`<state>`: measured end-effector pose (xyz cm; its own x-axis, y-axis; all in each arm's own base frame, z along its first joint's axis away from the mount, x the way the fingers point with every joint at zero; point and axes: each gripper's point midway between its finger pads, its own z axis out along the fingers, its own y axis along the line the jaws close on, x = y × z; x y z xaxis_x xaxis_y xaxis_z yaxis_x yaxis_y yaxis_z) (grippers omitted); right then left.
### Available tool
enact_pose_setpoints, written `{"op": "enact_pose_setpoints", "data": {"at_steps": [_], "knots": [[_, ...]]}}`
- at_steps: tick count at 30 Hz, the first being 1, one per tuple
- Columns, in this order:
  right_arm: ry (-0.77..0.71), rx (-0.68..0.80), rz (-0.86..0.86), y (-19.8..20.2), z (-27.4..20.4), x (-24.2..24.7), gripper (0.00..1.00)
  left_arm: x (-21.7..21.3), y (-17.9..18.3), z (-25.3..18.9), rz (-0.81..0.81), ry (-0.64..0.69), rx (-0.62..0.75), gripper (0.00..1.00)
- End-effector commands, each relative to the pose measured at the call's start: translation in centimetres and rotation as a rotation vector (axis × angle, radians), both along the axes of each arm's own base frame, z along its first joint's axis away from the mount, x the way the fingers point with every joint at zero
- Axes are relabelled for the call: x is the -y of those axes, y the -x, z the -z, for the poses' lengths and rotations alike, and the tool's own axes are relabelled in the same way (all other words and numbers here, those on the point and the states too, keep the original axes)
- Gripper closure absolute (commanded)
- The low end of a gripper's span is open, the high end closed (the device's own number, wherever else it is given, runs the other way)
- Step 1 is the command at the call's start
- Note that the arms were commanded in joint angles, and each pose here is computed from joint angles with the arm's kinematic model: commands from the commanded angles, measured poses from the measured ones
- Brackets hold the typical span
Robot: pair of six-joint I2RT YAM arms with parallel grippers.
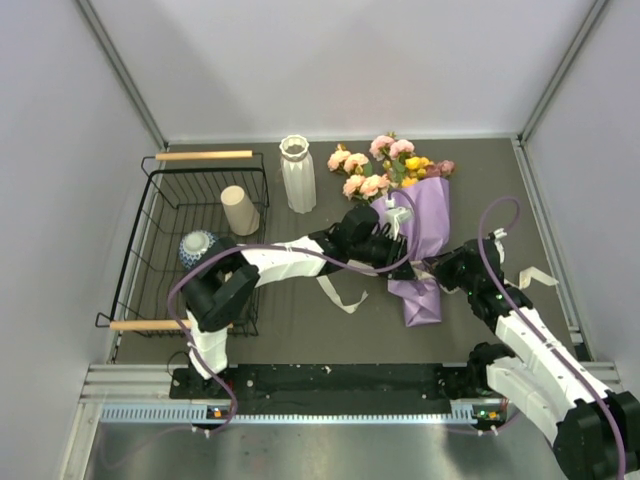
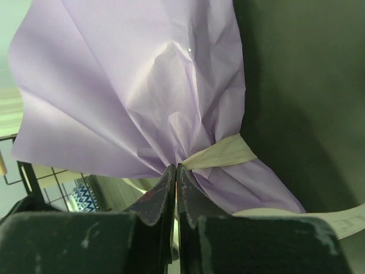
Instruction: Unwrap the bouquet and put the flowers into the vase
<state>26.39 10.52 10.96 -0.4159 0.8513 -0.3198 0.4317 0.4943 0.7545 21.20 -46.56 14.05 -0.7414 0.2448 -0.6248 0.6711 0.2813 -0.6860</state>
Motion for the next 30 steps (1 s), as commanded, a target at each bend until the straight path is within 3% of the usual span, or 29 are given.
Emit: {"op": "enact_pose_setpoints", "data": {"at_steps": [1,8,14,24,30], "knots": [[-0.084,0.116,-0.013,-1.4,-3.6,-1.0,1.00,1.6,-0.2,0.0,0.027,0.048,-0.017,0.71],[-0.136,0.113,-0.031,-1.6,-4.1,-1.9,1.00,1.5,-0.6,4.3,-0.020,-0.030,-0.059,0.76],[-0.101,0.199,-0.025,-2.8,-7.3,-1.5,1.00,0.0,-0.3,8.0,-0.045,-0.115,-0.094,0.79],[-0.050,0.354,0.072,-2.3,-13.6,1.0,1.00,-1.1,-1.6,9.7,-0.095,-0.173,-0.106,0.79],[-0.047,0.350,0.071,-2.0,-13.7,1.1,1.00,-1.5,-2.3,8.8,-0.112,-0.186,-0.061,0.79]]}}
